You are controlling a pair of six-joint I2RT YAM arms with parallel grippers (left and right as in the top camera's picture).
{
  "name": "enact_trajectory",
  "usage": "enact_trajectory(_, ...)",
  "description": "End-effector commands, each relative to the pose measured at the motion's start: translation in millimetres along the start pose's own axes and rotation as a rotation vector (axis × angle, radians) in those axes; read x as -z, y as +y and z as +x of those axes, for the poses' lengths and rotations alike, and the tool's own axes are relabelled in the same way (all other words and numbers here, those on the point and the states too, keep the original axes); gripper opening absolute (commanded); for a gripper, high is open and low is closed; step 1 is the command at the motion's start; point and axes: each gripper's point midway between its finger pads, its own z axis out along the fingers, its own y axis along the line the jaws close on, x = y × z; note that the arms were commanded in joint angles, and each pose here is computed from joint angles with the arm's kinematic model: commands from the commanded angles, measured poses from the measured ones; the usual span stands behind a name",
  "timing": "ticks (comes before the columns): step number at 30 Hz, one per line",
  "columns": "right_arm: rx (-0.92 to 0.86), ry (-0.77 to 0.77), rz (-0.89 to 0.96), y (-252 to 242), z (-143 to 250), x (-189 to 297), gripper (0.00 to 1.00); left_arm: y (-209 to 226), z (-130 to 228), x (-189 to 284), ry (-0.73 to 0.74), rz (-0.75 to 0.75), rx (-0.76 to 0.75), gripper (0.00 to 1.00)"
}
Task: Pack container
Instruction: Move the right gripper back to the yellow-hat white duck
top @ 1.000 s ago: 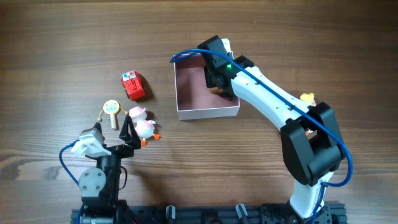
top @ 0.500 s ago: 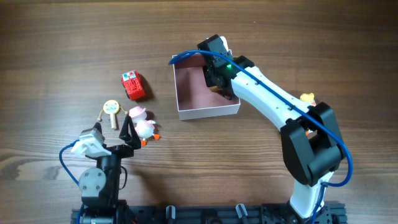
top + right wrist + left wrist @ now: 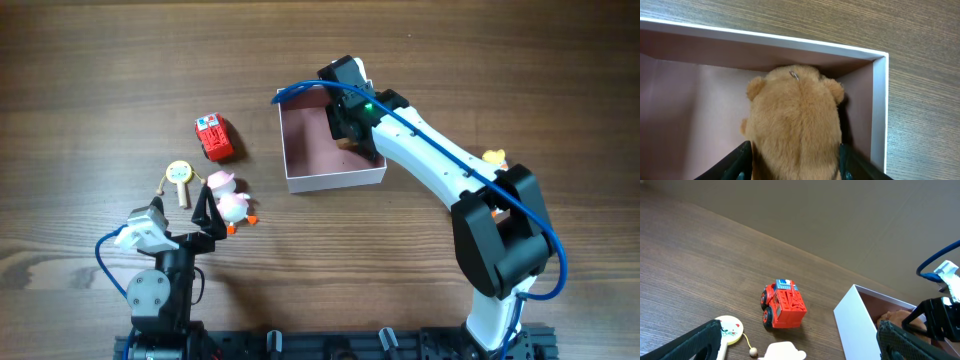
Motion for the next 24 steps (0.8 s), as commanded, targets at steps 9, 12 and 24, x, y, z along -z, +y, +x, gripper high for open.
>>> enact_trajectory(9,-0.020,-0.229,0.058,-42.4,-56.7,111.2,0.62,1.1,1.2,-0.2,-0.004,-0.004,-0.015,1.00)
enact_trajectory(12,-0.184,-0.181,0.083,-90.7,-28.3,170.2,0.62,1.1,1.2,-0.2,-0.004,-0.004,-0.015,1.00)
enact_trajectory(24,-0.482,0.176,0.243,-222.0,110.6,179.9,0.84,1.1,1.2,-0.2,-0.004,-0.004,-0.015,1.00)
